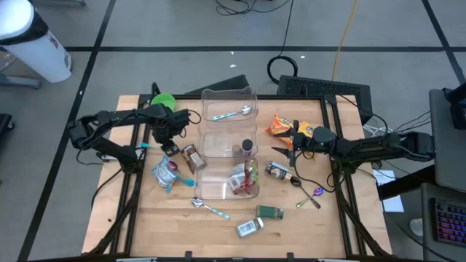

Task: Pick & Place Food Item
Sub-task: Put the top blue spoon into the top transparent bin

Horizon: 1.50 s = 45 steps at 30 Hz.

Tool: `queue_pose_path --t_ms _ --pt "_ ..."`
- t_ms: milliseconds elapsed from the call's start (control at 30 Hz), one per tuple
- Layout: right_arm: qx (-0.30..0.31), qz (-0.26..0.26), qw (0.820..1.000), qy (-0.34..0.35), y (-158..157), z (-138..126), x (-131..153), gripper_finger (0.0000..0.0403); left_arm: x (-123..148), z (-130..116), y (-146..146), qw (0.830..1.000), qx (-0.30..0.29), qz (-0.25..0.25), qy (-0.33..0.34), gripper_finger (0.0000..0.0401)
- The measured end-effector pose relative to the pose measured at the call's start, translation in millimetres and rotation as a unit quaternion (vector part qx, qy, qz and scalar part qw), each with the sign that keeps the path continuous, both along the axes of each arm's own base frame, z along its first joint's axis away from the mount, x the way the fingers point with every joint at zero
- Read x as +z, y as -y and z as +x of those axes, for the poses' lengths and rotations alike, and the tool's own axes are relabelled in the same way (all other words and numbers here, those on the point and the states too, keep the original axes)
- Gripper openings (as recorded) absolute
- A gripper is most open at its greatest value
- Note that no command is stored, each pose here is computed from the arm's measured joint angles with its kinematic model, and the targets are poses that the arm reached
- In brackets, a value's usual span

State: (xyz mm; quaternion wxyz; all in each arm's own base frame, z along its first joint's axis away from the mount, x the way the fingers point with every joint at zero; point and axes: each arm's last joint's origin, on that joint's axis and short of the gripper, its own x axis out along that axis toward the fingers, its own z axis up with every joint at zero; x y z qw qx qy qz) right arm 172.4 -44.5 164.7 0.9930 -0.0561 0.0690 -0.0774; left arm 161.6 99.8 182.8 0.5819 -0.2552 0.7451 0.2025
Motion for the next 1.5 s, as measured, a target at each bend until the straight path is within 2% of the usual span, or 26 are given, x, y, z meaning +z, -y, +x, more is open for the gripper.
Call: queue_pose_path --t_ms 167,300,633,1000,1167,1500 --pt "0.000 -0.001 1.000 0.000 0 0 0 0.0240 -3 -1 0 0.999 -0.007 -0.002 -0.031 0.0226" --pt "0.000 0.000 1.000 0.000 0 0 0 0.0240 -13 3 -3 0.999 -0.009 -0.014 -0.049 0.0249" --pt "0.000 0.001 1.000 0.000 0 0 0 0.0240 -41 10 -8 0.992 -0.012 -0.045 -0.116 0.0253" --pt "0.000 0.002 1.000 -0.005 0 0 -1 0.0240 -46 12 -10 0.991 -0.012 -0.031 -0.126 0.0251" --pt "0.000 0.002 1.000 -0.005 0 0 -1 0.0240 -47 12 -10 0.991 -0.012 -0.030 -0.128 0.0203" --pt "0.000 0.002 1.000 -0.004 0 0 -1 0.0240 -46 11 -10 0.991 -0.012 -0.028 -0.133 0.0022"
